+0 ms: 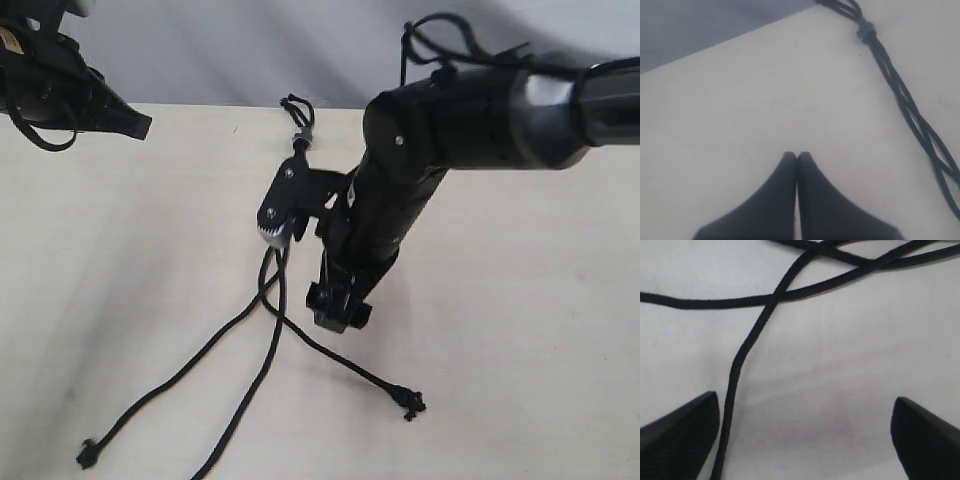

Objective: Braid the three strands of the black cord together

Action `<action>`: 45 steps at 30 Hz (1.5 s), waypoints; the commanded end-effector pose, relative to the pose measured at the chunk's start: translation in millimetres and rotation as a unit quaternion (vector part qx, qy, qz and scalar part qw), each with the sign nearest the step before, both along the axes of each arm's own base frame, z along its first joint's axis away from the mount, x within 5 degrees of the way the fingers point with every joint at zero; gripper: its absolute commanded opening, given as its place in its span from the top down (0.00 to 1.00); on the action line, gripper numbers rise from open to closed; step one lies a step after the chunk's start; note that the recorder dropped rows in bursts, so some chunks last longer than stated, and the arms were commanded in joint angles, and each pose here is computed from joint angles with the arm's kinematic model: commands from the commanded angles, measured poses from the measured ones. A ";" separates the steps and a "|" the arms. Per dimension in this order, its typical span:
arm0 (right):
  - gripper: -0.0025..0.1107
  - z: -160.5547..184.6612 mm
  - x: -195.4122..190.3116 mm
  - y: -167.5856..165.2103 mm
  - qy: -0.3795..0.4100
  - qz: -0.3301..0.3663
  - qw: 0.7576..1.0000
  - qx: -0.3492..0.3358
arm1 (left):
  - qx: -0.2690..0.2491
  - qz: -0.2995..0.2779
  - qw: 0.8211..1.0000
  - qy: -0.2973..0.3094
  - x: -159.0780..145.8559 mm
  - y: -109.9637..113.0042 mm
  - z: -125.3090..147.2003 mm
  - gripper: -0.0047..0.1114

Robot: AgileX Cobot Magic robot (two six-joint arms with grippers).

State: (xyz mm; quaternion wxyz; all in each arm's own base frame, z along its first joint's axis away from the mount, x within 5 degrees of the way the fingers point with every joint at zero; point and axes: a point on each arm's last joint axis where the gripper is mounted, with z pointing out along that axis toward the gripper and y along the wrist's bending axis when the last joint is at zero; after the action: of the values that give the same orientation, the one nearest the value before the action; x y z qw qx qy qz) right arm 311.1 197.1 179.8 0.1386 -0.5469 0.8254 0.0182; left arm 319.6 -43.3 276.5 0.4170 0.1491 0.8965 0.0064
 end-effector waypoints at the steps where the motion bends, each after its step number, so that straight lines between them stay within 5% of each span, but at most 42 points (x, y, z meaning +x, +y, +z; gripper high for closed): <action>1: 0.21 52.1 4.8 -24.1 -0.078 -0.041 0.995 0.044 | -0.020 -0.002 1.000 0.018 -5.1 -7.8 -1.6 0.96; 9: 0.21 112.8 5.4 -83.7 -0.144 -0.147 0.973 0.102 | -0.014 -0.100 0.994 0.037 -22.9 -66.6 -4.0 0.96; 18: 0.21 97.6 10.6 -117.5 -0.149 -0.190 0.967 0.087 | -0.001 -0.198 0.968 0.156 -63.2 -126.2 -25.1 0.96; 33: 0.21 96.8 13.6 -129.4 -0.196 -0.204 0.954 0.097 | 0.036 -0.163 0.931 0.324 -60.6 -157.4 -121.8 0.96; 36: 0.21 97.5 14.4 -129.3 -0.202 -0.204 0.953 0.099 | 0.038 -0.164 0.928 0.333 -63.7 -161.5 -126.3 0.86; 41: 0.21 97.5 14.4 -129.1 -0.201 -0.205 0.953 0.100 | 0.030 -0.154 0.930 0.332 -65.9 -166.3 -127.3 0.56; 45: 0.21 97.6 14.6 -129.1 -0.202 -0.205 0.952 0.101 | 0.030 -0.152 0.930 0.334 -65.5 -167.2 -130.6 0.55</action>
State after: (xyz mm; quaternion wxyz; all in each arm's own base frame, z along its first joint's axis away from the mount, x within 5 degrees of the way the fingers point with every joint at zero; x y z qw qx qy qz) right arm 325.9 69.6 275.8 0.3517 -0.3438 0.8699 -0.0371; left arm 254.8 -208.4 148.0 0.0852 0.2970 0.9479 -0.0777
